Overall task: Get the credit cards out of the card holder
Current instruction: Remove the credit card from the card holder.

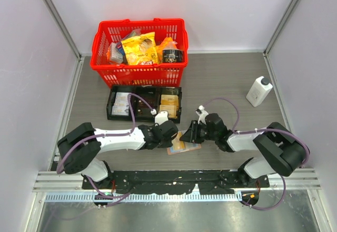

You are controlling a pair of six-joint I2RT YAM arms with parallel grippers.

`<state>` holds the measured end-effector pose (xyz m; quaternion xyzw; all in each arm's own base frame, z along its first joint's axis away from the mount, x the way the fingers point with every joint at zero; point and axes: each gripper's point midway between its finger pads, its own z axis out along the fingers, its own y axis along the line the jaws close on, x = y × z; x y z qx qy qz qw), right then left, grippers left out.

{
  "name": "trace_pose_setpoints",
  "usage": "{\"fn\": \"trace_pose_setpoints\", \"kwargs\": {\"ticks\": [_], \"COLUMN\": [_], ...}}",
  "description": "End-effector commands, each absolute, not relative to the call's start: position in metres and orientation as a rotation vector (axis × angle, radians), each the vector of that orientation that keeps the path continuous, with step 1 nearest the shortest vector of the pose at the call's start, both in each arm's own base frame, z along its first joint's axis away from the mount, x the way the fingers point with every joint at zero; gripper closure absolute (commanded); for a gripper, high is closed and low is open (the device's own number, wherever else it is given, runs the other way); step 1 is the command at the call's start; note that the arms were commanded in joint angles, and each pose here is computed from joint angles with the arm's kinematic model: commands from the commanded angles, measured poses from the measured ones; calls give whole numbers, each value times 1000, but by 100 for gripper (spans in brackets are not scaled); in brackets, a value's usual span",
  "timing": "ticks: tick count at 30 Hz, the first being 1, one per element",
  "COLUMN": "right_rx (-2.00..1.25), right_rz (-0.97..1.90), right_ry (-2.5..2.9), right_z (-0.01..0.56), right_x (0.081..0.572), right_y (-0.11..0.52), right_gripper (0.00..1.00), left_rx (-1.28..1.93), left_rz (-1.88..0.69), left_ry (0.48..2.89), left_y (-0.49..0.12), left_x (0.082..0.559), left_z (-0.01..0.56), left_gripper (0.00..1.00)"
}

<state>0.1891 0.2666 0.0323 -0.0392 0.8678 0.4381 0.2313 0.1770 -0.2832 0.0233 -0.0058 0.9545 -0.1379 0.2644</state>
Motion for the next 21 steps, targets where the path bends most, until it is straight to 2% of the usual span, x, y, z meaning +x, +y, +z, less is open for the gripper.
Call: {"fn": "trace_pose_setpoints", "kwargs": {"ticks": [1, 10, 17, 21], "right_rx": [-135, -91, -64, -71], "right_rz": [1305, 1334, 1154, 1138], "right_ry": [2330, 2328, 2401, 2438], "right_z": [42, 38, 28, 21], "right_x": [190, 193, 201, 199], "right_y": [276, 273, 258, 258], "right_gripper": [70, 77, 64, 64], "left_rx": [-41, -70, -81, -80], "left_rz": [-360, -384, -389, -395], "left_ry": [2627, 2634, 2641, 2646], "left_y": [-273, -270, -269, -269], "left_x": [170, 169, 168, 168], "left_z": [10, 8, 6, 5], "left_gripper": [72, 73, 74, 74]}}
